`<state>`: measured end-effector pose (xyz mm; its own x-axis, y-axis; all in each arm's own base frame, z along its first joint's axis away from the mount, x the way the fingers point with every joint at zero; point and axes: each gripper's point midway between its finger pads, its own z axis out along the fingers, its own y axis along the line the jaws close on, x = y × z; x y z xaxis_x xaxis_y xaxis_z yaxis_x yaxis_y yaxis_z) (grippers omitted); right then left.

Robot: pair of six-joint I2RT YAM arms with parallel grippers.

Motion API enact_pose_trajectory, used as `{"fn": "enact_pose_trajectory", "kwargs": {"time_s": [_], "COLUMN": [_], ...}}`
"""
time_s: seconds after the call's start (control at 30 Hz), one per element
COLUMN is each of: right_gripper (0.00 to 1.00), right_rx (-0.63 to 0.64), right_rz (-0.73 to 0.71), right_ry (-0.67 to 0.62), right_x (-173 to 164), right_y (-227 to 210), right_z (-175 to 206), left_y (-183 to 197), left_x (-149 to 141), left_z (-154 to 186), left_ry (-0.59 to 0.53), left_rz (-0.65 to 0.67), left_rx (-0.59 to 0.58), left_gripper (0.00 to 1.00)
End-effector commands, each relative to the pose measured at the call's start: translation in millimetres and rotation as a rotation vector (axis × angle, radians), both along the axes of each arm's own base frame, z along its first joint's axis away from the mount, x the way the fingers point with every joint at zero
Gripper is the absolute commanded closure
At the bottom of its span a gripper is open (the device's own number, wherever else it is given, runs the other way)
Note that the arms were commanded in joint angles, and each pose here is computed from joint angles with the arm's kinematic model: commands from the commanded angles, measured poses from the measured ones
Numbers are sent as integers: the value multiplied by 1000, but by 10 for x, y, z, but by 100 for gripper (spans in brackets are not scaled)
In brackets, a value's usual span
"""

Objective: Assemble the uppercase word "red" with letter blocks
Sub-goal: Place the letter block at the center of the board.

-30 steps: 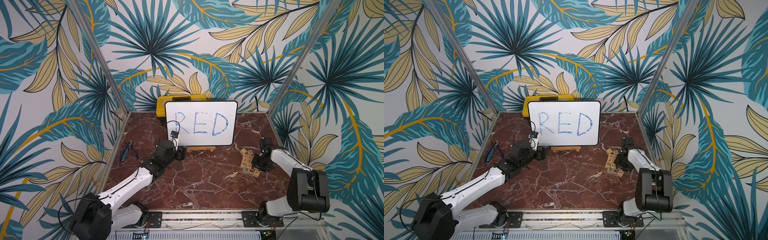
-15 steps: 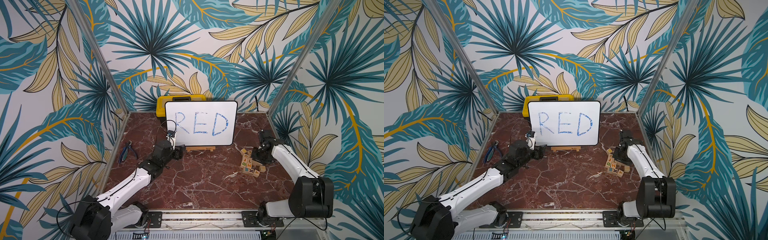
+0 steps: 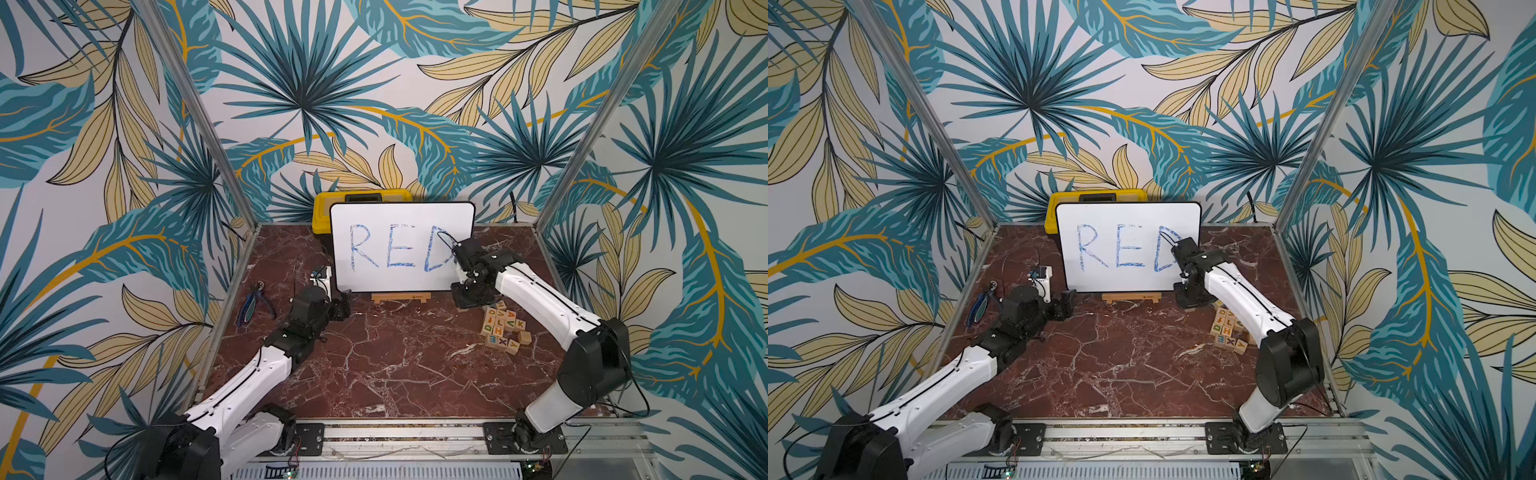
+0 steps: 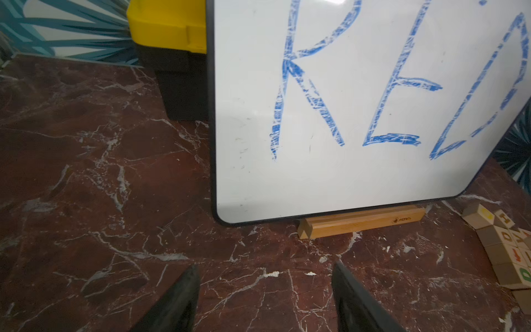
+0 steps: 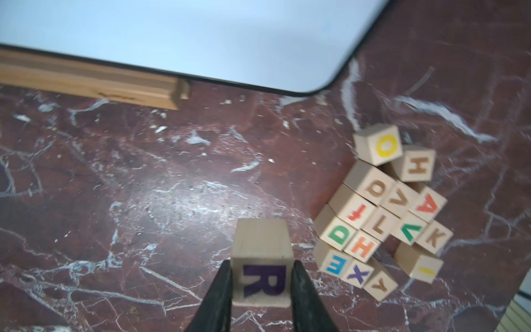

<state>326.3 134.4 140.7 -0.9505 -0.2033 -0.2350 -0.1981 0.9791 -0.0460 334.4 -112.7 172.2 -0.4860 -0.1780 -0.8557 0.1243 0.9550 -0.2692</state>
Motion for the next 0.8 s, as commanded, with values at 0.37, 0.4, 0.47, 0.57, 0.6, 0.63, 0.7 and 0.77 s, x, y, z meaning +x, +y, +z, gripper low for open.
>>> {"fn": "enact_pose_trajectory", "kwargs": {"time_s": [0.37,0.4,0.47,0.57,0.6,0.63,0.7,0.77], "right_gripper": [80,80,80,80,80,80,80,80], "right_rx": [-19,-15,-2,1,5,9,10,7], "right_rz": [453,482,537,623,655,686,739,789], "right_ry": [77,75,75,76,74,71,56,38], "right_x": [-111,-124,-160,-207,-226,-247,-265,-275], "right_y": [1062,1129,1262,1432,1491,1545,1632,1711], "right_z": [-192,-199,-219,-236,-234,-236,-253,-261], "left_y": [539,590,673,765,748,763,786,809], "left_x": [-111,-120,-137,-157,-167,-173,-184,-195], "left_z": [-321,-347,-391,-443,-461,-476,-501,-514], "left_ry": [110,122,140,156,167,172,182,186], "left_rz": [211,227,254,285,273,276,282,287], "left_rx": [-77,-88,-113,-129,-143,-149,-157,-163], "left_gripper": [28,28,28,28,28,28,28,28]}}
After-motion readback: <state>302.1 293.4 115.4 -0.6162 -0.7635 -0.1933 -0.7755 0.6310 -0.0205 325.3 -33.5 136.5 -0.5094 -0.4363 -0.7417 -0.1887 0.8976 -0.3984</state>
